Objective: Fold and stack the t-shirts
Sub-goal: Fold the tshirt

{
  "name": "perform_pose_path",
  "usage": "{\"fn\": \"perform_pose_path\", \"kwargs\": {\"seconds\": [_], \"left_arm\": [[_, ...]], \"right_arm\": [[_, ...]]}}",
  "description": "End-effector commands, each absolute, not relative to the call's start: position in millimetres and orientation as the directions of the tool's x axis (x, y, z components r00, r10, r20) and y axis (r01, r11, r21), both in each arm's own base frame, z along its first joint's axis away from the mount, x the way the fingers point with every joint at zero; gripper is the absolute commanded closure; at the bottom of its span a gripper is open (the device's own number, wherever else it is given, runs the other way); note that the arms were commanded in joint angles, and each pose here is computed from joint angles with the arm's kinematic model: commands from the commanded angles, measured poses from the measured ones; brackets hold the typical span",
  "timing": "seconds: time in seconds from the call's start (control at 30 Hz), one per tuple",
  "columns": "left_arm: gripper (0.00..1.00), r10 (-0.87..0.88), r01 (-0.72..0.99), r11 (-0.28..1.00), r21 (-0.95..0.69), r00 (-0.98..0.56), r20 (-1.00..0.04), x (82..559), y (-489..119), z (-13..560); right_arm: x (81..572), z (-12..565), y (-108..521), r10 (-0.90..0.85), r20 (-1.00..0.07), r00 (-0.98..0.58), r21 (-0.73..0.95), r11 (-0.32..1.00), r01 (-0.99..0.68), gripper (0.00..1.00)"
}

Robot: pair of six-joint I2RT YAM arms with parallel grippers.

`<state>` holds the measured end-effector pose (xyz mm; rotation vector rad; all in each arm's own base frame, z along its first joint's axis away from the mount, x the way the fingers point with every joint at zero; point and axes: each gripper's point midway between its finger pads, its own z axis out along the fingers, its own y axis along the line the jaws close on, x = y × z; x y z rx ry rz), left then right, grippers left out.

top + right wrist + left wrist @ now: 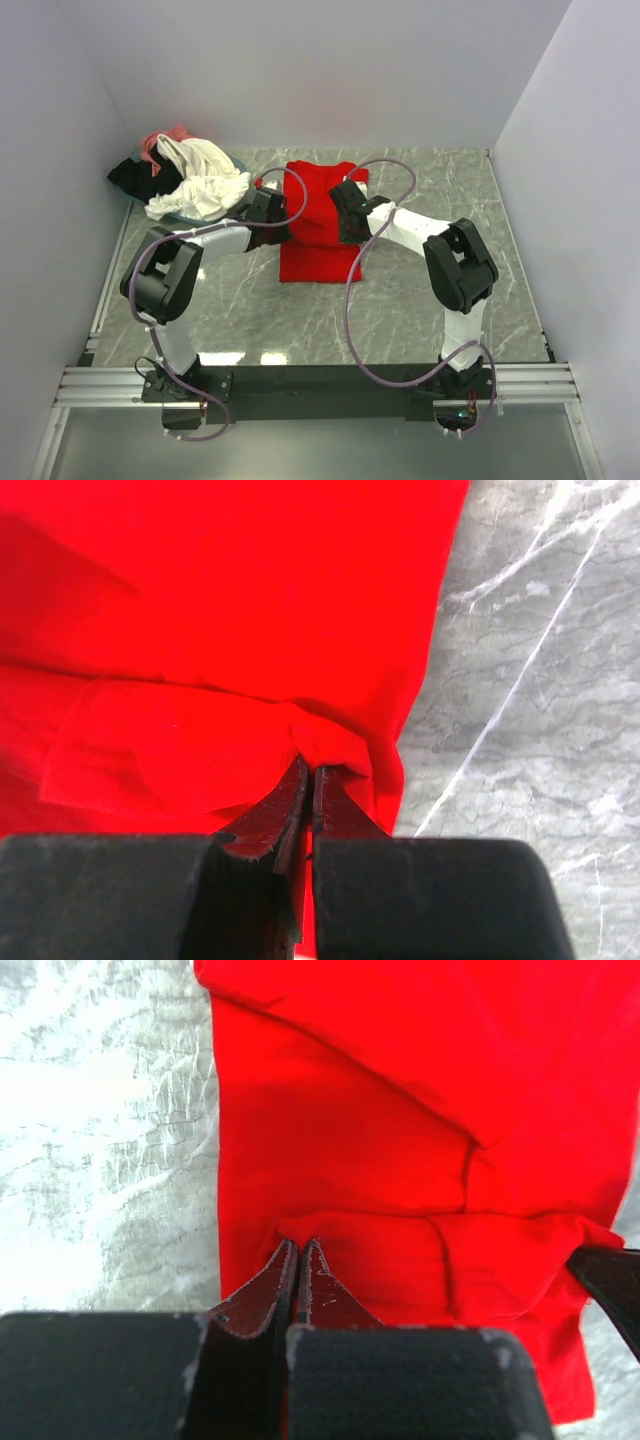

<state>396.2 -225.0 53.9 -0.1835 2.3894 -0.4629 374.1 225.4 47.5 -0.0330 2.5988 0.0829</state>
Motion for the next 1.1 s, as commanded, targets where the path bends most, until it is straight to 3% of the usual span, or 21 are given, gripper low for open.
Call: {"fn": "perform_pose_path", "kwargs": {"seconds": [0.0,0.63,0.7,0.73,0.77,0.8,0.9,0.97,1.07], "left_arm": [[1.0,-0.252,0.011,0.925,-0.381,-0.732,-0.633,411,-228,66],[0.98,-0.228,0.018,0.94,-0.341,-0.712,-0.665,423,-226,84],[0.87,-0.241,-0.009,0.945,-0.327,-0.694,-0.678,426,-220,88],[0.81,-0.247,-0.018,0.946,-0.324,-0.686,-0.684,426,-218,92],[0.7,-0.26,-0.05,0.951,-0.305,-0.662,-0.703,428,-210,100],[0.67,-0.263,-0.061,0.953,-0.297,-0.653,-0.71,427,-206,103],[0.55,-0.283,-0.104,0.955,-0.278,-0.606,-0.743,422,-192,121],[0.5,-0.296,-0.11,0.952,-0.286,-0.571,-0.765,416,-190,137],[0.51,-0.298,-0.09,0.95,-0.299,-0.544,-0.784,397,-196,142]], "right_arm": [[390,59,223,0.003,-0.545,-0.838,0.052,0.998,-0.03,1.0],[407,70,216,0.024,-0.563,-0.826,0.052,0.999,-0.006,0.99],[408,72,213,0.025,-0.57,-0.821,0.04,0.999,0.002,0.92],[407,76,211,0.027,-0.577,-0.816,0.04,0.999,0.005,0.83],[408,81,210,0.034,-0.592,-0.805,0.043,0.999,0.01,0.78],[408,85,209,0.04,-0.604,-0.796,0.048,0.999,0.013,0.67],[404,104,205,0.059,-0.641,-0.766,0.074,0.997,0.015,0.49],[401,117,200,0.073,-0.666,-0.743,0.082,0.996,0.024,0.45],[391,132,199,0.092,-0.691,-0.717,0.124,0.992,0.009,0.44]]}}
